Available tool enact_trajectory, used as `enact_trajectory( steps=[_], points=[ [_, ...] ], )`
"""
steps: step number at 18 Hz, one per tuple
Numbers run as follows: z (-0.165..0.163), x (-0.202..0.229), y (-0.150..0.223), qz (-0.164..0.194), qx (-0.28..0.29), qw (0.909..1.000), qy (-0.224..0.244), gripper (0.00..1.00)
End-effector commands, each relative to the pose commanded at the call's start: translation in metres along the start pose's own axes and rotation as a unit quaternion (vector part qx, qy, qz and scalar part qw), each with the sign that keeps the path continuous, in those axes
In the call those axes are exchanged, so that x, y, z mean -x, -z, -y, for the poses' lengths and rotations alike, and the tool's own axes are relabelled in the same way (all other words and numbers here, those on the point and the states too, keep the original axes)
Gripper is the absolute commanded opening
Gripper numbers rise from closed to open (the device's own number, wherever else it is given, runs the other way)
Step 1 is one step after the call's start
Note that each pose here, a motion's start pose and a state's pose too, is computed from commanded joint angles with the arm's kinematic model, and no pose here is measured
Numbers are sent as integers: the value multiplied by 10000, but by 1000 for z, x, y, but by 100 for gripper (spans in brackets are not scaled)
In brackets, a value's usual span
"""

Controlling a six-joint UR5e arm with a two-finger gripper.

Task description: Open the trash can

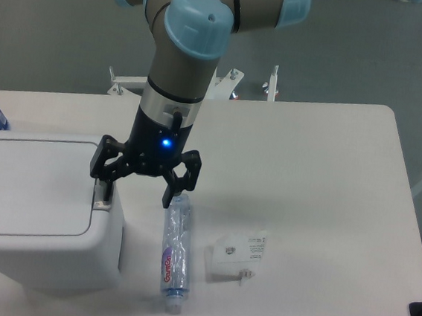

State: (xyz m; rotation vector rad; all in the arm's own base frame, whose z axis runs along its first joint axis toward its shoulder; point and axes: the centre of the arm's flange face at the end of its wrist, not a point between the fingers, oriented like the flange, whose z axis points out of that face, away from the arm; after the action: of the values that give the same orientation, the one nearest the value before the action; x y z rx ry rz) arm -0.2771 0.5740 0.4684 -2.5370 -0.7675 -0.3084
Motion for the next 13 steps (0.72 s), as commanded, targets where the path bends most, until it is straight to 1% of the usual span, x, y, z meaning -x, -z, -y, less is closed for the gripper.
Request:
enact_trajectory(
  steps=[9, 13],
  points=[
    [0, 0, -1, 0, 0, 10000, -8, 100],
    [7, -6, 15, 11, -176, 9998, -81, 100]
  ],
)
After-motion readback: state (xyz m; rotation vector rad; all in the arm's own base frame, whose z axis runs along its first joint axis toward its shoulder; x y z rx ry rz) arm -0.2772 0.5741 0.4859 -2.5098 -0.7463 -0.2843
